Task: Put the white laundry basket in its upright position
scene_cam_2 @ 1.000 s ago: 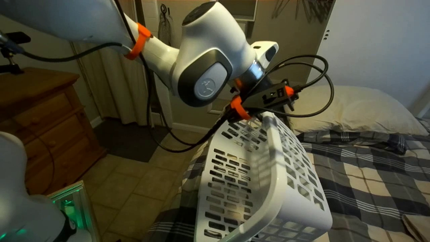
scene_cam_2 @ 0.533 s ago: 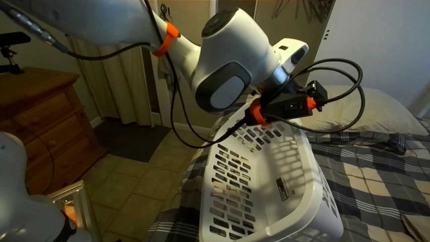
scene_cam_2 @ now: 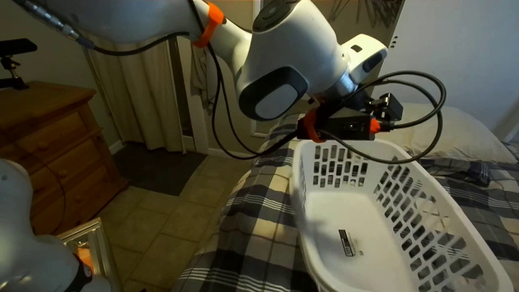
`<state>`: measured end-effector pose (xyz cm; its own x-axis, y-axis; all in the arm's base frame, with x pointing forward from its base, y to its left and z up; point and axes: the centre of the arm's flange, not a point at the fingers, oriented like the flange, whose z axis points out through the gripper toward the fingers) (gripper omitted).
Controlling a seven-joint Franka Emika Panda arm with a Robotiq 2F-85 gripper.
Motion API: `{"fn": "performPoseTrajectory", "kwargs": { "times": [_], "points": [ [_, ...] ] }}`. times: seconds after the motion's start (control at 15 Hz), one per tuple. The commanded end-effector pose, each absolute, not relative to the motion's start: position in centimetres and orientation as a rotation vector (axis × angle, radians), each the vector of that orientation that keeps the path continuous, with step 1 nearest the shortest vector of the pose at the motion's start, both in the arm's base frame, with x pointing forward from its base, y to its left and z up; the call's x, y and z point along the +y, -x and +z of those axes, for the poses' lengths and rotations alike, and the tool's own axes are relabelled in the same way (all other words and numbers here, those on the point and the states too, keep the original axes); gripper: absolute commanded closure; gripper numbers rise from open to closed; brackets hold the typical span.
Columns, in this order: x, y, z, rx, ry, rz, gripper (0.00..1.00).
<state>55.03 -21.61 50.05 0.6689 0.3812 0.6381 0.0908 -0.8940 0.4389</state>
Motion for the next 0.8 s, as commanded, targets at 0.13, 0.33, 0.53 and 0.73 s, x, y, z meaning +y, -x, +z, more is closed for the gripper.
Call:
{"fn": "performPoseTrajectory", "kwargs": {
  "times": [0.13,0.33,0.53,0.73],
  "points": [
    [-20.5,-51.2,52.0,0.08,-2.776,0.945,0.0],
    [-20.1,-49.2,53.2,-0.033,-2.83,0.854,0.0],
    [-18.9,-47.4,54.8,-0.139,-2.874,0.79,0.0],
    [-17.8,-46.2,56.1,-0.191,-2.886,0.788,0.0]
  ]
}}
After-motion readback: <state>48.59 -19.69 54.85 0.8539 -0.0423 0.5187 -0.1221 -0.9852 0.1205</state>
